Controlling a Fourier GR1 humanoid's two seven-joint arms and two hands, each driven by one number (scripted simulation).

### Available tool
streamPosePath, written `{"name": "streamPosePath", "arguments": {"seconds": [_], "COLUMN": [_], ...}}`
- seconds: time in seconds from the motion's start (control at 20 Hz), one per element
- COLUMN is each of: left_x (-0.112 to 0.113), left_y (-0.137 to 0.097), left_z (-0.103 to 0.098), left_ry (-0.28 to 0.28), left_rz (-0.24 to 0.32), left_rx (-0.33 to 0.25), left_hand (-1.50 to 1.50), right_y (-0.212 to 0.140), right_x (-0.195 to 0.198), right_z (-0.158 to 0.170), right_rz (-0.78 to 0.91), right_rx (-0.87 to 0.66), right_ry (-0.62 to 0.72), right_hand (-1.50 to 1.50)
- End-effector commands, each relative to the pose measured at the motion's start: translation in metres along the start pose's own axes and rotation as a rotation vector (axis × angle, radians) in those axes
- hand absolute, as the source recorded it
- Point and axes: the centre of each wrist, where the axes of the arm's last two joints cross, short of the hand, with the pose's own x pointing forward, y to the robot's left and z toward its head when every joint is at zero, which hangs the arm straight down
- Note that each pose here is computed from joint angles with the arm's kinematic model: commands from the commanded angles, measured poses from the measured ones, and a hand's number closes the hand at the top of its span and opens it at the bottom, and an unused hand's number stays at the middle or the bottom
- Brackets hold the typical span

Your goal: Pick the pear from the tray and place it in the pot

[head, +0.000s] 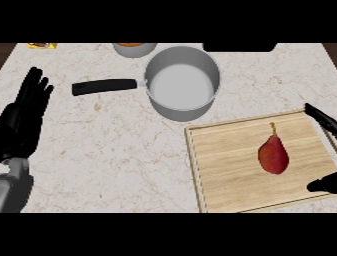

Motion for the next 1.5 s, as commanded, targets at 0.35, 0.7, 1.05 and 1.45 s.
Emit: {"name": "streamPosePath", "arguments": {"seconds": [0.35, 0.7, 1.05, 1.45], "left_x": [0.0, -0.016, 0.022, 0.002], "left_y": [-0.001, 0.003, 0.008, 0.005], "left_z": [0.01, 0.02, -0.003, 0.008], "left_ry": [-0.021, -0.017, -0.004, -0.009], "left_rz": [0.0, 0.017, -0.005, 0.005], "left_rx": [0.001, 0.009, 0.007, -0.016], "left_hand": [0.0, 0.0, 0.0, 0.0], "right_y": [0.029, 0.032, 0.043, 0.069], "right_x": [-0.015, -0.019, -0.018, -0.042], "right_z": [-0.016, -0.023, -0.026, -0.047], "right_rz": [0.026, 0.062, 0.028, 0.161], "right_rx": [0.003, 0.015, 0.031, 0.038], "right_ry": [0.055, 0.067, 0.108, -0.023], "right_hand": [-1.5, -1.5, -1.5, 1.5]}}
